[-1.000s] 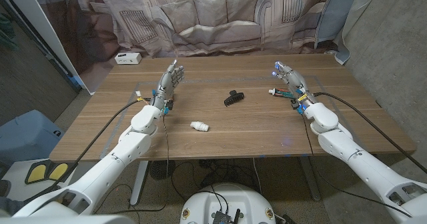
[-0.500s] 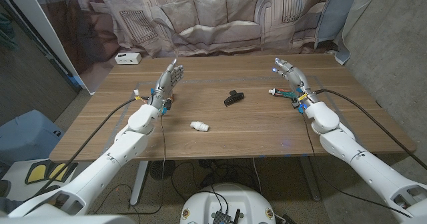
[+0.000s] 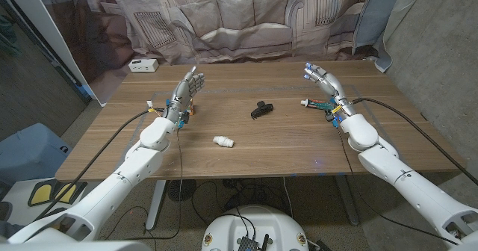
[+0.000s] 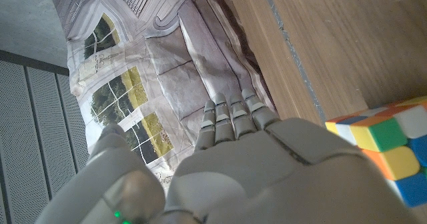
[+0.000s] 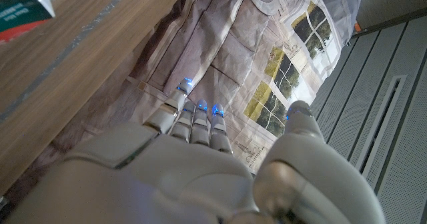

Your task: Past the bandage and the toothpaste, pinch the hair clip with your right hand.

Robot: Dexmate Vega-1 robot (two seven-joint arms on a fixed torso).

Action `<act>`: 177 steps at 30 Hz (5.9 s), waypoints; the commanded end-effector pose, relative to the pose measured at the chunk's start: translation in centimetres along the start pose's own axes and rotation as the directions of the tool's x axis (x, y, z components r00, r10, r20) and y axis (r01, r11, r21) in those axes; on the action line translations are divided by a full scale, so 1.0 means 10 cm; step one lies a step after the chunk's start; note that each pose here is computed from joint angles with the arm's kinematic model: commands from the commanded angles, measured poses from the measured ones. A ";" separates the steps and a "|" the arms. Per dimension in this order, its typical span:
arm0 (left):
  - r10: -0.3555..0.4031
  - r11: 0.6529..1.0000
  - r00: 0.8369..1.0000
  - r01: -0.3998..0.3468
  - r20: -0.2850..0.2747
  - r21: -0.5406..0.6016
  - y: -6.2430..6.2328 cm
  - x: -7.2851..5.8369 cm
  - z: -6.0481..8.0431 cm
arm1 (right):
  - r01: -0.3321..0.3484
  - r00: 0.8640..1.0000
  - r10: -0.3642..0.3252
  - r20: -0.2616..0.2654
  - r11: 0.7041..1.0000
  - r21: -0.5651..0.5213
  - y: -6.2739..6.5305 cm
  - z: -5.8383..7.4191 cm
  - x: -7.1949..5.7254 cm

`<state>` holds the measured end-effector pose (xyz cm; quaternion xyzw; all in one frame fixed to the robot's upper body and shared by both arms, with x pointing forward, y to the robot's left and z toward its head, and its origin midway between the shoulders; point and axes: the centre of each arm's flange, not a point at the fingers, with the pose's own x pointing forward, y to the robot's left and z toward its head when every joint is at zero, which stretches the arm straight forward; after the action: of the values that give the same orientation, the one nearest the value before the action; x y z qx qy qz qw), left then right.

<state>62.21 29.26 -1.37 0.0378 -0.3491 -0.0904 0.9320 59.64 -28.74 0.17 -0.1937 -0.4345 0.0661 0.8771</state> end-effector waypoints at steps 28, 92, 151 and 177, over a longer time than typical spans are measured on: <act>-0.014 0.999 1.000 0.014 0.001 0.037 -0.03 -0.16 0.06 | -0.016 0.998 0.036 0.043 0.920 -0.392 0.01 0.33 0.03; -0.003 0.999 0.999 0.005 -0.048 0.047 0.04 -0.22 0.01 | -0.179 0.979 0.182 -0.096 0.523 -0.833 0.05 0.71 0.34; 0.009 1.000 0.999 -0.008 -0.032 0.029 0.01 -0.21 0.03 | -0.392 0.877 0.377 -0.298 0.202 -0.898 0.52 0.85 0.59; -0.009 1.000 1.000 0.010 -0.023 0.025 0.00 -0.23 0.03 | -0.433 0.842 0.422 -0.336 0.156 -0.888 0.81 0.86 0.59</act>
<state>60.10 29.77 -2.42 0.0512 -0.3417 -0.0832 0.9347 57.08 -18.21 6.29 -0.7781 -0.3165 0.0433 0.5409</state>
